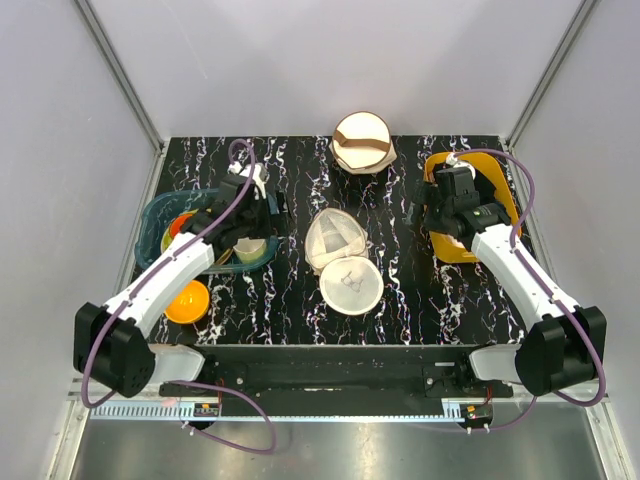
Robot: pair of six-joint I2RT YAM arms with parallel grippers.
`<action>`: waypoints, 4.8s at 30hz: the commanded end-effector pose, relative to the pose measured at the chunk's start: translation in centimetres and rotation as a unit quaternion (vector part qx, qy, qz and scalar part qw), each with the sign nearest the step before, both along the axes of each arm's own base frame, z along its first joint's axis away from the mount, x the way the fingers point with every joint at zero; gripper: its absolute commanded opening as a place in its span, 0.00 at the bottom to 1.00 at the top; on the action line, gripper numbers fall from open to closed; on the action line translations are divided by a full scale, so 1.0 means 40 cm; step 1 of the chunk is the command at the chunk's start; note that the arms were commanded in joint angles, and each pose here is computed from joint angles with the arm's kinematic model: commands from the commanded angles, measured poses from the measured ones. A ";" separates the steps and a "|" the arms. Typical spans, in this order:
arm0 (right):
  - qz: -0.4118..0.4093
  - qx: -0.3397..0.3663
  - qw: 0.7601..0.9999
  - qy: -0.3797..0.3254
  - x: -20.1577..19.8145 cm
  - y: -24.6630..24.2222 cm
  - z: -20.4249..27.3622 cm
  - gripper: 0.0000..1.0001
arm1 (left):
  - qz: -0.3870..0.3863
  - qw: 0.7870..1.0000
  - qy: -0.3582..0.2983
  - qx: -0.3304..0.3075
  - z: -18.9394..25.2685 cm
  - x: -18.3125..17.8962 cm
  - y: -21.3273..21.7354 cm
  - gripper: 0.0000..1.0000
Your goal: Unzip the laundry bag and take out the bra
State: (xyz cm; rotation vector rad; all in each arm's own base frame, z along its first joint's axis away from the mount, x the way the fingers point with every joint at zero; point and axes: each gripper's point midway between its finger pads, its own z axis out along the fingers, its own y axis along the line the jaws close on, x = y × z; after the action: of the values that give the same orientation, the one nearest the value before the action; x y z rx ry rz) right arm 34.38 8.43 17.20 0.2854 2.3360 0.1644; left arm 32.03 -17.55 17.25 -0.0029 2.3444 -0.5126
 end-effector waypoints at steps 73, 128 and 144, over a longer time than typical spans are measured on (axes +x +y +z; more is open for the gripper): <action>0.025 0.136 0.990 -0.010 -0.118 0.088 0.048 1.00 | -0.098 0.919 -0.115 -0.365 0.108 0.762 -0.436 0.23; -0.048 0.229 0.967 -0.098 -0.071 0.175 0.175 1.00 | -0.028 0.913 0.004 -0.406 0.337 0.069 -0.496 0.00; -0.082 0.250 0.949 -0.174 0.000 0.163 0.214 0.00 | -0.097 0.917 0.022 -0.387 0.317 -0.002 -0.483 0.00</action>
State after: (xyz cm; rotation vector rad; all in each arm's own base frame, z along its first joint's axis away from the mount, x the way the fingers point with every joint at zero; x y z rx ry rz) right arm 33.17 15.87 21.89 0.7230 2.0093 0.7157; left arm 33.81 -36.48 23.64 -0.3317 2.1825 -1.3544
